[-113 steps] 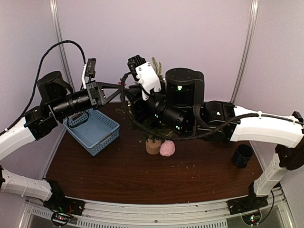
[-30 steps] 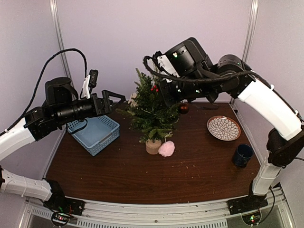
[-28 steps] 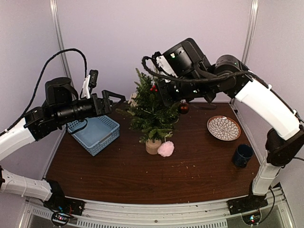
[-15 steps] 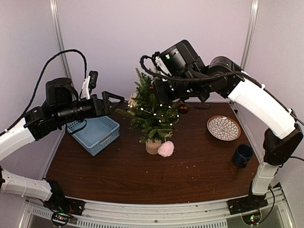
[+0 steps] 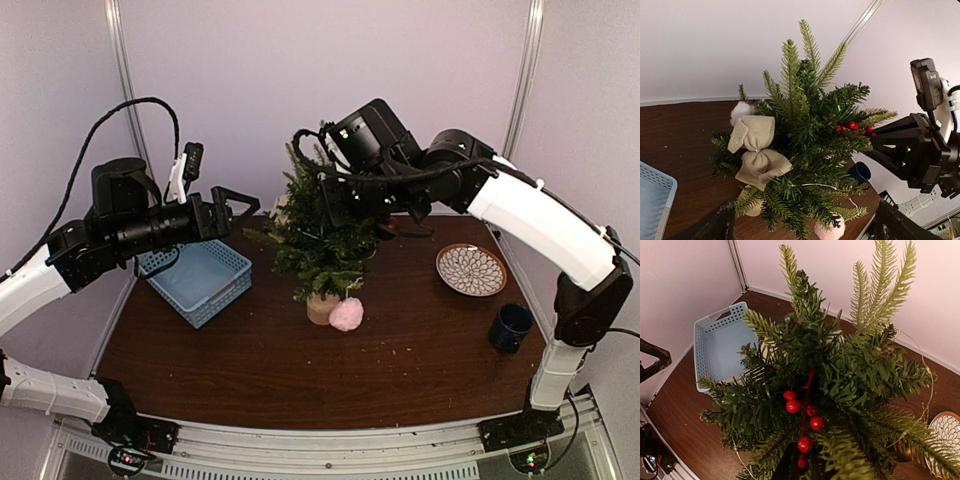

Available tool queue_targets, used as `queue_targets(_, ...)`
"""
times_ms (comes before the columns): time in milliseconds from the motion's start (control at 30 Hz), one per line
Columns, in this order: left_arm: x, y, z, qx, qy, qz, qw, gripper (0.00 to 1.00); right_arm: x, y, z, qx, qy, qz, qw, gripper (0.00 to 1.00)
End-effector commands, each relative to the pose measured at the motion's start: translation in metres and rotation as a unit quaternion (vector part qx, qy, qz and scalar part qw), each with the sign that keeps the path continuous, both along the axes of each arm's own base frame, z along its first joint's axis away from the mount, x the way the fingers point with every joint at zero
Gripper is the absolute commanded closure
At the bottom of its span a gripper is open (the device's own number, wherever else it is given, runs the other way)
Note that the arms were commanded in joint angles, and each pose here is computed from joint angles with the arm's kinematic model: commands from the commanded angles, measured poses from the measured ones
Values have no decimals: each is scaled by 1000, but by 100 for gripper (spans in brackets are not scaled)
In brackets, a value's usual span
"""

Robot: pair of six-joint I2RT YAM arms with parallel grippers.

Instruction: Decorate the small christmas tree

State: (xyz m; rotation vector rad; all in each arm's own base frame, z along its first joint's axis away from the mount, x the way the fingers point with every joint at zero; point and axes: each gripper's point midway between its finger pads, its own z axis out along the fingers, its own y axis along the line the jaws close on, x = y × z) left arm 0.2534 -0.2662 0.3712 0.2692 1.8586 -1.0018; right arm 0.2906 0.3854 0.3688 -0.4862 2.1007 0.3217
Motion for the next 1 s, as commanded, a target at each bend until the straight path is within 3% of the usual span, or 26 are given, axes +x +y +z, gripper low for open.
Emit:
queue_targets(0,1,2,17,-8,-22,-1,1000,2,-3,-5,13,22,-4,2,1000,84)
queue_targets(533,5,15,11,-1,-2,22,1000,2,-24,-34,24,55,-11,11,998,50)
queue_targets(833,35,52,-3,-5,80,66,995,2,-42,-58,37,84,-43,39,995,18)
queue_targets(967,55,75,-16,9,140,70,988,2,-48,-76,38,76,-53,40,995,9)
